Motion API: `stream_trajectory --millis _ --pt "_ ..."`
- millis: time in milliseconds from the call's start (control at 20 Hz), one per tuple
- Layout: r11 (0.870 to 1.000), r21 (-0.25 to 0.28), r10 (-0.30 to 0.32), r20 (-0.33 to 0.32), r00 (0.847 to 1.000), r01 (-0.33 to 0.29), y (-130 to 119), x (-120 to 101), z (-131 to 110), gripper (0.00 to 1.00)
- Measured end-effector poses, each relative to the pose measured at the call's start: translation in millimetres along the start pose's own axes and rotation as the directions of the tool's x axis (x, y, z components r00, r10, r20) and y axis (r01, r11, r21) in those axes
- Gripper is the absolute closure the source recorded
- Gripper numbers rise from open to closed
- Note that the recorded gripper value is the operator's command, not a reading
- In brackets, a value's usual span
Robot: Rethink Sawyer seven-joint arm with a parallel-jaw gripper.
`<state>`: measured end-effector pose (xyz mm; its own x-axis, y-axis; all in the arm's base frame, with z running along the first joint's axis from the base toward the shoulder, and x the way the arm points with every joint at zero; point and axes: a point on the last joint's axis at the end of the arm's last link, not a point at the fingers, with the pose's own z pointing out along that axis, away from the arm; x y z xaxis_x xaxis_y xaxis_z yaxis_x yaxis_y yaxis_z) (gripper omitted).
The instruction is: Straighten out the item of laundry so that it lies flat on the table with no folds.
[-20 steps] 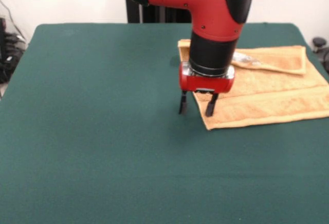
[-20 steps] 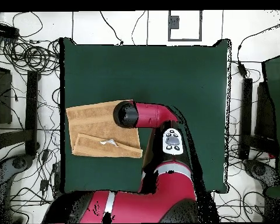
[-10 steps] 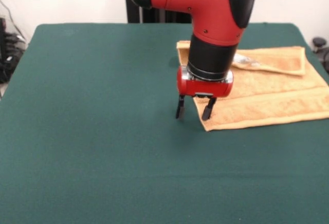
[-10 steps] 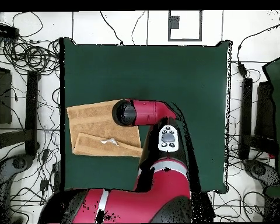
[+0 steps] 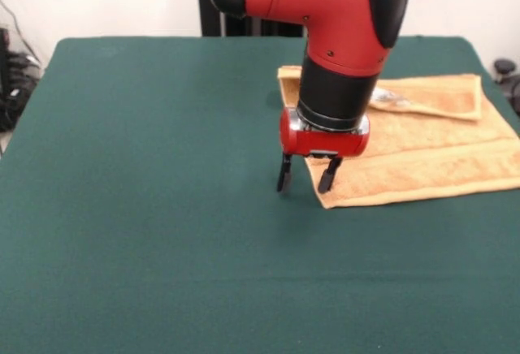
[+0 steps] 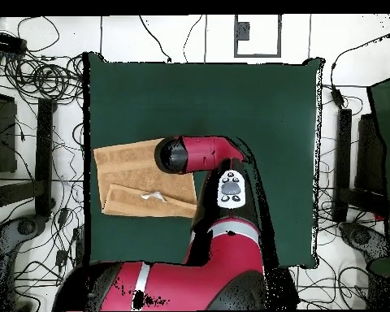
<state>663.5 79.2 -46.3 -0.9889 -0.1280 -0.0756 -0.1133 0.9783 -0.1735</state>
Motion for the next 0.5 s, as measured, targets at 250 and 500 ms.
stream_trajectory --millis 250,500 --pt "0.992 0.059 -0.118 0.033 0.993 0.116 5 -3 0 0.0" --pt "0.966 0.134 -0.233 0.1 0.967 0.219 6 -13 1 0.0"
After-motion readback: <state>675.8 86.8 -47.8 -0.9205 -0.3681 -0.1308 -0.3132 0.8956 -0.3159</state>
